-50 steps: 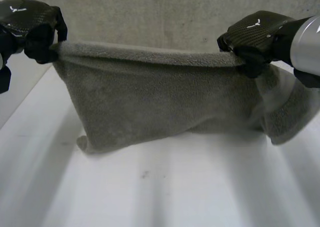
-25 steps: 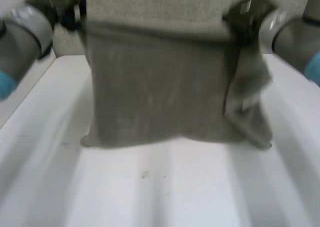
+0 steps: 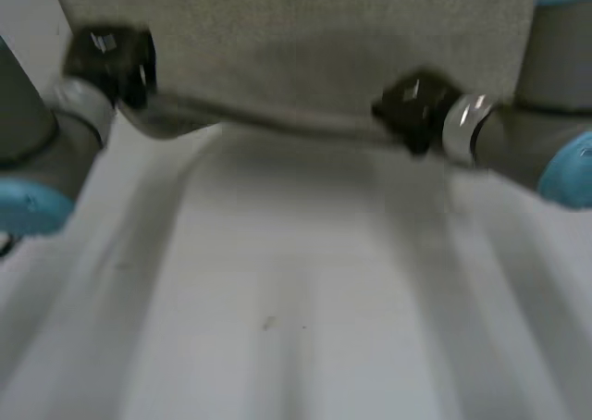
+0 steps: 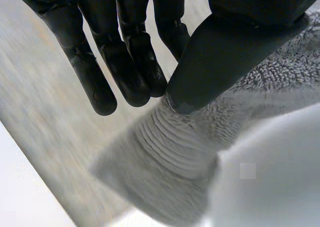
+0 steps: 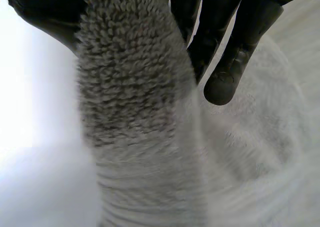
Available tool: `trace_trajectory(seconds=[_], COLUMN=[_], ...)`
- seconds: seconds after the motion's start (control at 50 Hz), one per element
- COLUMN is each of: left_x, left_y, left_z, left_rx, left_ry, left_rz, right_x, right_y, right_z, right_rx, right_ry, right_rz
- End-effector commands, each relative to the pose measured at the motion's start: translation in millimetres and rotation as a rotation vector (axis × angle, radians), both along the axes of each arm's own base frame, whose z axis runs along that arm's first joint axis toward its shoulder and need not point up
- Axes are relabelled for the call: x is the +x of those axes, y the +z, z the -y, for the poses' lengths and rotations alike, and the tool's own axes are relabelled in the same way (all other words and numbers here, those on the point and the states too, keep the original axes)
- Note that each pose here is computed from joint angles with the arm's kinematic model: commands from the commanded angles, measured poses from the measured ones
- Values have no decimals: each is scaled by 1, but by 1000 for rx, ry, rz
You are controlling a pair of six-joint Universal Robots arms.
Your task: Fold the towel.
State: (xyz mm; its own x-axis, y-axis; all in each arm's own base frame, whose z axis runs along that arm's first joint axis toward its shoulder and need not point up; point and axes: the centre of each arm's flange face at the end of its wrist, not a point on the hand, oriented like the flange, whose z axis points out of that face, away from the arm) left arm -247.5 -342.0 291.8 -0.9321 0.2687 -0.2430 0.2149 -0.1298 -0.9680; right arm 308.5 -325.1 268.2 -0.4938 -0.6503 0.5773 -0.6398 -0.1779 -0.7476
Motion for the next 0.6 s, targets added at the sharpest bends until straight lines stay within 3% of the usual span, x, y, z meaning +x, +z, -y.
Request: trace_trajectory(seconds=[0.02, 0.08, 0.18, 0.3, 0.42, 0.6], left_x=[5, 7, 9, 10, 10, 6], left_y=[-105, -120, -111, -78, -58, -57], left_z=[-21, -30, -34, -43, -52, -71], left_rx=[163, 174, 153, 85, 52, 63], left_ry=[-13, -24, -16, -10, -15, -47], left_rz=[239, 301, 294, 238, 184, 162], right_x=[-5, -7, -9, -23, -43, -72], right_y=[-114, -136, -139, -112, -106, -107], right_z=[-9, -13, -15, -17, -24, -44], right_rx=[228, 253, 243, 277, 378, 473], right_ry=[-1, -7, -33, -146, -247, -355], right_rz=[-107, -114, -65, 148, 265, 292])
